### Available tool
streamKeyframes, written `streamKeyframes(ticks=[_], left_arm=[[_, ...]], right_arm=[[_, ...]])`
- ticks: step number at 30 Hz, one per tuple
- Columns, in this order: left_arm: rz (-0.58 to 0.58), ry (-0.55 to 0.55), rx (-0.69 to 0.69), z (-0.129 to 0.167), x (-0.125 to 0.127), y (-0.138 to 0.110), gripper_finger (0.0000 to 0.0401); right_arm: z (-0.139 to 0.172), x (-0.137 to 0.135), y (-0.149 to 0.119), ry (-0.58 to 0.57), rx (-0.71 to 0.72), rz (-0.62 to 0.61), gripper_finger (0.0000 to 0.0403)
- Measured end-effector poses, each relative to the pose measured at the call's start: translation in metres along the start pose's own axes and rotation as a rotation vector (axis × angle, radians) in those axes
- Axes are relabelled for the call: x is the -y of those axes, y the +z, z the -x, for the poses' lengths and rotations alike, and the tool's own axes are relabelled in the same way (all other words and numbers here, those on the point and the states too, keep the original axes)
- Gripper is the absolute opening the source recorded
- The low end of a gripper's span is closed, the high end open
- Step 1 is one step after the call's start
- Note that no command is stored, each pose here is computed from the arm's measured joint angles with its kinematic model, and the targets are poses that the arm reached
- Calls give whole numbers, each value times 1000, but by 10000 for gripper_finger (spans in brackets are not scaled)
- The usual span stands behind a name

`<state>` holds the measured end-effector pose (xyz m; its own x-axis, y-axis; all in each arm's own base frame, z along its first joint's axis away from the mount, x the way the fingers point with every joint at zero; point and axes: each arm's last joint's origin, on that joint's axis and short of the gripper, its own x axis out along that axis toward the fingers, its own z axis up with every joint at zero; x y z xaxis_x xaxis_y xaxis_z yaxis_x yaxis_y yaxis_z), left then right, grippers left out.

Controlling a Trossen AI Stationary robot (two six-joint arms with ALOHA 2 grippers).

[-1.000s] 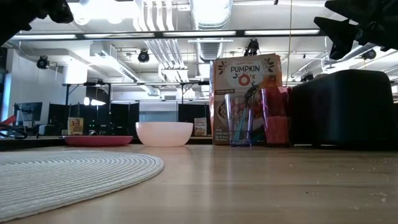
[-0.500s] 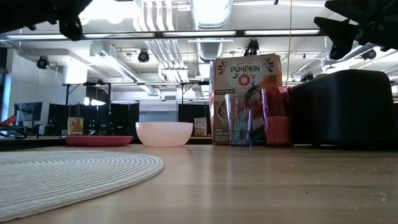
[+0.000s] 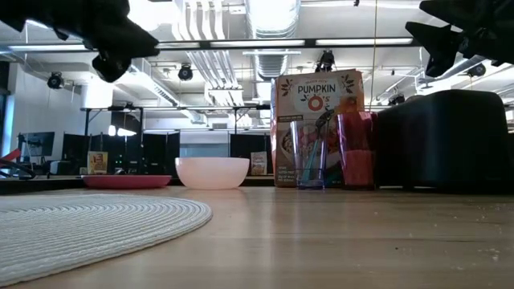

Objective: Arrange a breakfast setting
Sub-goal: Move the white table mat to the center of the table

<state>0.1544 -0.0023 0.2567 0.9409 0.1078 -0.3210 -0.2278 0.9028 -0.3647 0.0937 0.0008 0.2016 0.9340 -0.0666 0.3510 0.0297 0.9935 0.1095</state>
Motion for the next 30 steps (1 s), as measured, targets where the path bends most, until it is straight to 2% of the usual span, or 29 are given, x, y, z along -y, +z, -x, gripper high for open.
streamKeyframes(ticks=[3,7,12,21,25,30], left_arm=[[14,8,-111,-14,6,4,66],[26,-45,-256,-34,18,1,66],[17,-9,-415,-51,32,-16,66],[14,67,-594,-71,55,-42,66],[-25,46,-680,-80,68,-58,66],[-80,76,-775,-93,77,-78,66]], right_arm=[[0,0,0,0,0,0,192],[0,0,0,0,0,0,192],[0,0,0,0,0,0,192],[0,0,0,0,0,0,192],[0,0,0,0,0,0,192],[0,0,0,0,0,0,192]])
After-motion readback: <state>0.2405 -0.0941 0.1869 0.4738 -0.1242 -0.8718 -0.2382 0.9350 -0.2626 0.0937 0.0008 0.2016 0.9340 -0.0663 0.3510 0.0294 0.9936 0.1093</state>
